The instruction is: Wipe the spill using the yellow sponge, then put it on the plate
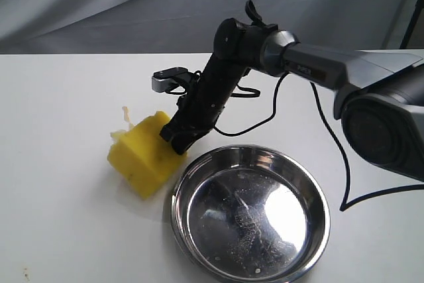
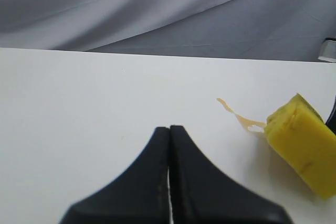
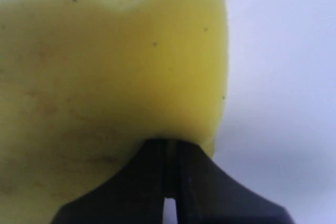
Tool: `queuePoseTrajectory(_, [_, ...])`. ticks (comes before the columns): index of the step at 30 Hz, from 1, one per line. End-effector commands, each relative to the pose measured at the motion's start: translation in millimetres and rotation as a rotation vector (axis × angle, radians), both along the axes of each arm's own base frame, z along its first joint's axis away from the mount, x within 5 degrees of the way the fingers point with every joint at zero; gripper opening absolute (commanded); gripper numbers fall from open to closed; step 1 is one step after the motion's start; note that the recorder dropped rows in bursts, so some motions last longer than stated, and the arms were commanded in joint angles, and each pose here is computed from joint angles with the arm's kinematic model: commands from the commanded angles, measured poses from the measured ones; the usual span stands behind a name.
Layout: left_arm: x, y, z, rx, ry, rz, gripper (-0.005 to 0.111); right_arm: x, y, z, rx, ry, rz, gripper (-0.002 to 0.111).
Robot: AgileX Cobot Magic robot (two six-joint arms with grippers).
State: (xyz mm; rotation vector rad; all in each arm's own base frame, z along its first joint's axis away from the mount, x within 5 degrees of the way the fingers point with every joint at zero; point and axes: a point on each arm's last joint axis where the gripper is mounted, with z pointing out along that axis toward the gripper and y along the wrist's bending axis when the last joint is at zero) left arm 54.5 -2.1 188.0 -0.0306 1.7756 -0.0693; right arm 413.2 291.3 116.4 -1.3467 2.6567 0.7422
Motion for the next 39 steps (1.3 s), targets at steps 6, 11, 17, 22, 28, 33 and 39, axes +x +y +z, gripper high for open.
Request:
queuePoseTrajectory(6, [0, -1, -1, -0.017, -0.006, -0.004, 0.0, -1, -9, 6, -0.08, -0.025, 0.051, 0.0])
queuePoseTrajectory(11, [0, -1, -1, -0.017, -0.006, -0.004, 0.0, -1, -9, 23, -0.061, -0.045, 0.036, 0.0])
queuePoseTrajectory(17, [0, -1, -1, -0.017, -0.006, -0.004, 0.0, -4, -5, 21, -0.063, -0.021, 0.004, 0.0])
queuePoseTrajectory(22, [0, -1, -1, -0.017, -0.006, -0.004, 0.0, -3, -4, 21, -0.061, -0.023, -0.033, 0.015])
queuePoseTrajectory(28, [0, -1, -1, -0.017, -0.006, -0.004, 0.0, -2, -3, 28, -0.048, -0.042, -0.038, 0.034])
queuePoseTrajectory(33, [0, -1, -1, -0.017, -0.006, -0.004, 0.0, -2, -3, 28, -0.048, -0.044, -0.039, 0.045])
queuePoseTrajectory(39, [0, -1, -1, -0.017, -0.006, -0.004, 0.0, -2, -3, 32, -0.043, -0.05, -0.039, 0.063])
